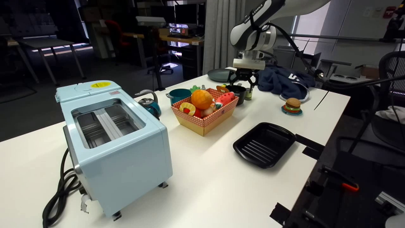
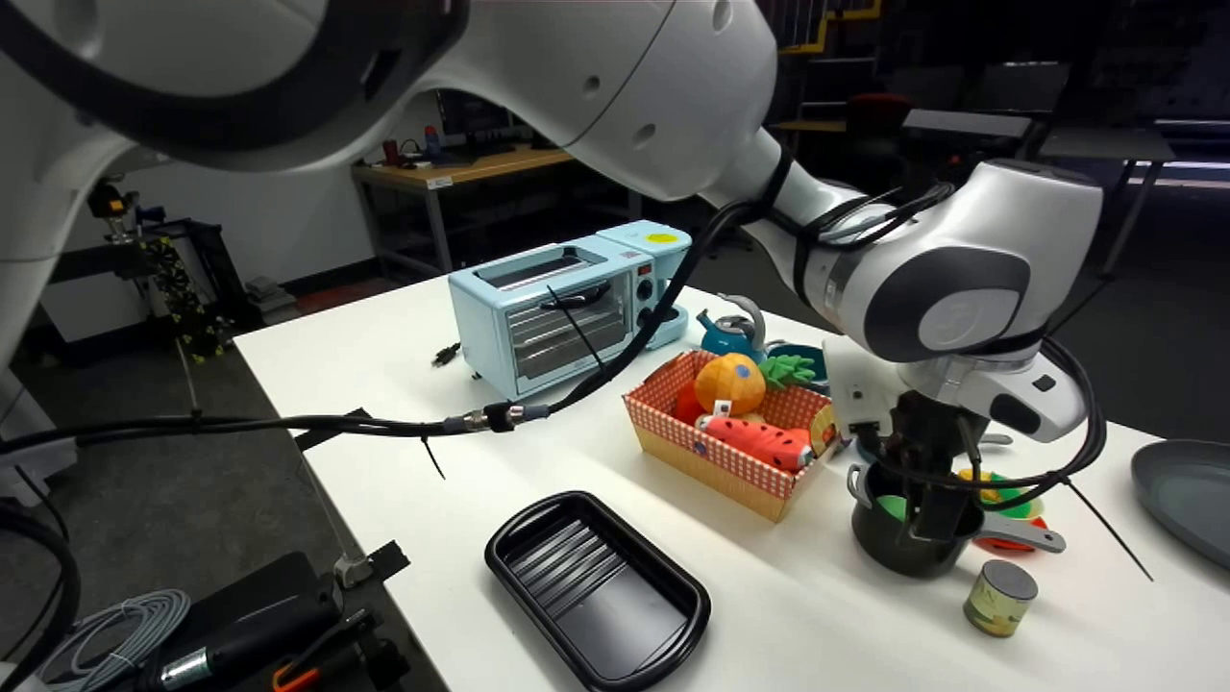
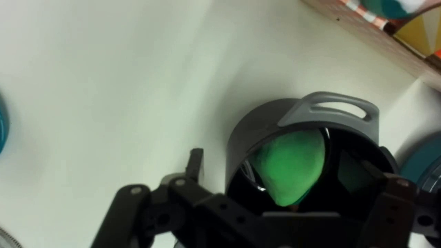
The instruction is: Put the plushy in the pot in the basket
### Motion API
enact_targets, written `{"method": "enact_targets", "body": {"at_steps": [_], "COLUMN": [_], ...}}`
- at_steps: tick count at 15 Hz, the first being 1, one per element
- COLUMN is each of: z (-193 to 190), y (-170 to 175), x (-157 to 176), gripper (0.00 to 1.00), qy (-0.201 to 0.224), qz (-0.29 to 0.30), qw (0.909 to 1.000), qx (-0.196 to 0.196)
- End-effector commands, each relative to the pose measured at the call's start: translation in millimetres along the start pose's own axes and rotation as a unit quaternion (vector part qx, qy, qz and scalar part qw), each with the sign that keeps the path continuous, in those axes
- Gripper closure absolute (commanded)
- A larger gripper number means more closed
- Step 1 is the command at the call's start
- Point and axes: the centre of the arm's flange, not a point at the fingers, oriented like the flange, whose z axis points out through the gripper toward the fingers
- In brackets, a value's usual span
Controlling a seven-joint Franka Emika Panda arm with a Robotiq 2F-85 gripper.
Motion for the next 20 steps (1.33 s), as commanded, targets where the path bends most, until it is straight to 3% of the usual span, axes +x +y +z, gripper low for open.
{"method": "enact_targets", "body": {"at_steps": [1, 11, 15, 20], "z": [-10, -20, -36, -35], "y": [-12, -13, -14, -13], "x": [-12, 6, 18, 30], "gripper": [0.00, 0.00, 0.00, 0.00], "qy": [0.005, -0.001, 0.036, 0.077], "qz": [-0.018, -0.037, -0.041, -0.042], "qw": [0.9998, 0.9993, 0.9985, 0.9960], "qx": [0.011, -0.007, 0.004, -0.013]}}
